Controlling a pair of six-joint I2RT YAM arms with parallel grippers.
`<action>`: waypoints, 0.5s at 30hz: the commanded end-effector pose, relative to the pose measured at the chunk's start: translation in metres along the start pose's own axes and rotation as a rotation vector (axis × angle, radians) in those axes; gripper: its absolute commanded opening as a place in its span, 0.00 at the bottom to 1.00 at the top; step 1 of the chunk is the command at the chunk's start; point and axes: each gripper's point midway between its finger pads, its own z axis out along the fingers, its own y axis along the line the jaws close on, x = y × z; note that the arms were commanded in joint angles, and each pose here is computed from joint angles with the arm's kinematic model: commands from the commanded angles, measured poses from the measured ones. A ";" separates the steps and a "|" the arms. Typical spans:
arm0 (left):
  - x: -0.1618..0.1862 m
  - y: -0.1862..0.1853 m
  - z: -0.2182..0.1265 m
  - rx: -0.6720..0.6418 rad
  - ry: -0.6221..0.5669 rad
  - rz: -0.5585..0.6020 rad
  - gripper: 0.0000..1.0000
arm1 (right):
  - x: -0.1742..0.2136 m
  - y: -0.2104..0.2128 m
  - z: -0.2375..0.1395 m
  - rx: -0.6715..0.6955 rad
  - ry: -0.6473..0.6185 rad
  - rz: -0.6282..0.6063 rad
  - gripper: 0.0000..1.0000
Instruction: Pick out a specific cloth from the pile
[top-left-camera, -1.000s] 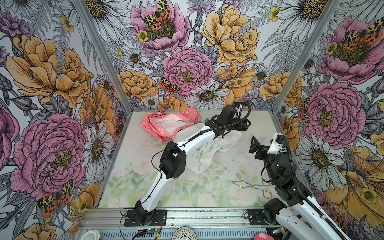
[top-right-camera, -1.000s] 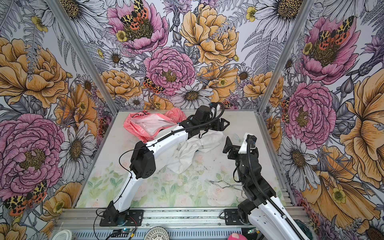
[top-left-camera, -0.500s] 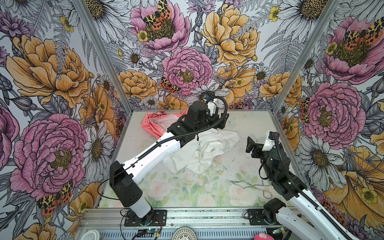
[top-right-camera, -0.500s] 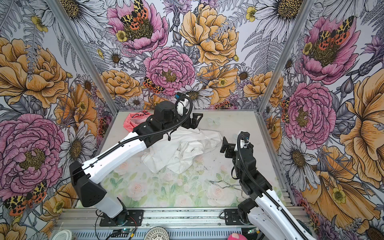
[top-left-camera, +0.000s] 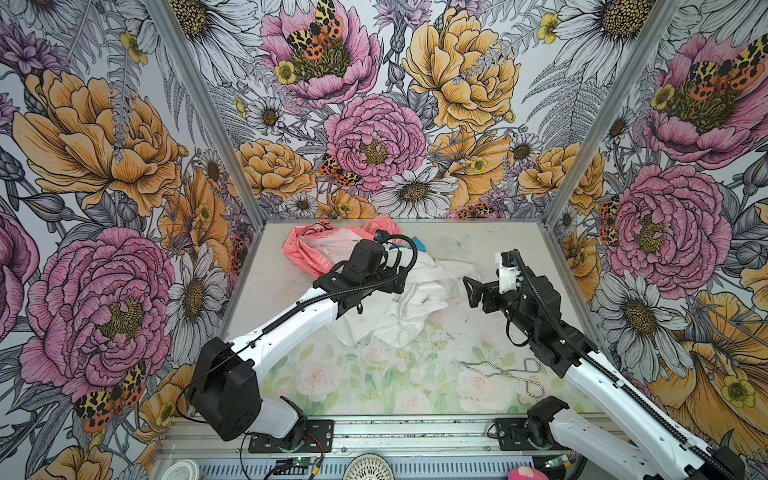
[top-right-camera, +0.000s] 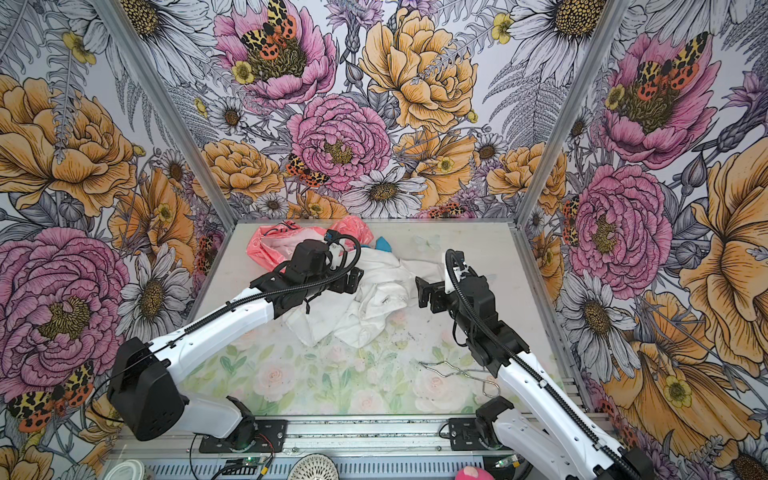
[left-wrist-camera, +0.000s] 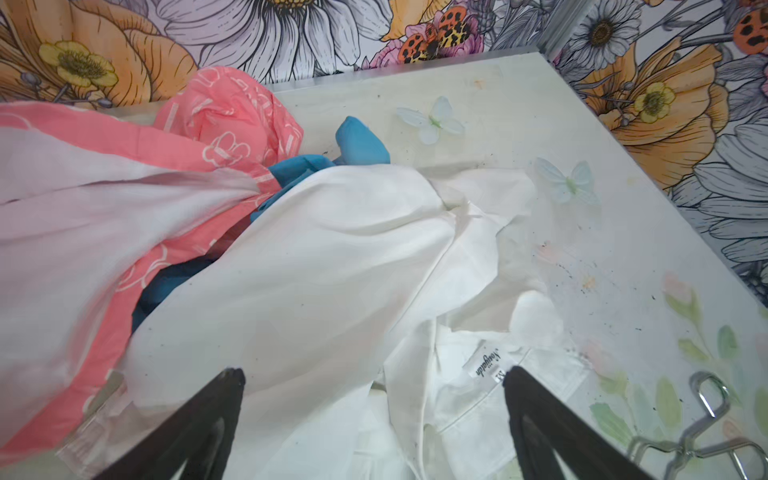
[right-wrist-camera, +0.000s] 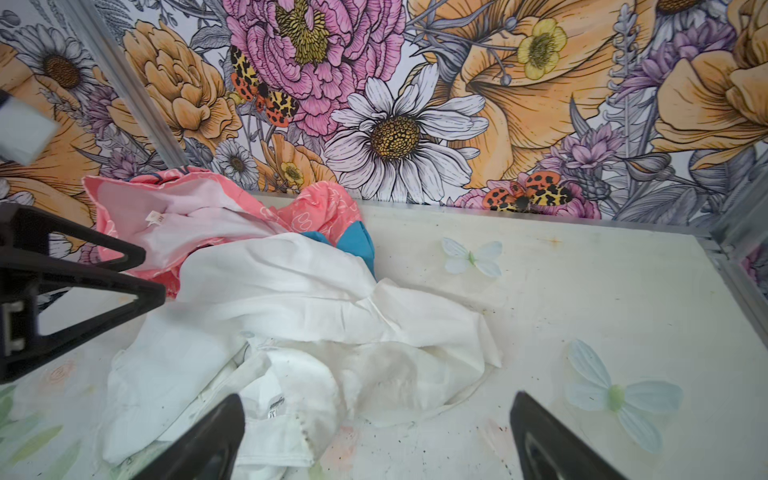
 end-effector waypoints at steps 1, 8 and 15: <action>0.006 0.010 0.002 -0.010 0.012 -0.028 0.99 | -0.016 0.022 -0.003 -0.123 -0.021 -0.024 0.99; 0.031 0.026 0.033 -0.064 0.099 -0.037 0.98 | -0.017 0.027 -0.003 -0.149 -0.018 -0.019 0.99; 0.053 0.031 0.065 -0.089 0.182 -0.027 0.91 | -0.018 0.026 -0.004 -0.146 -0.022 -0.022 0.99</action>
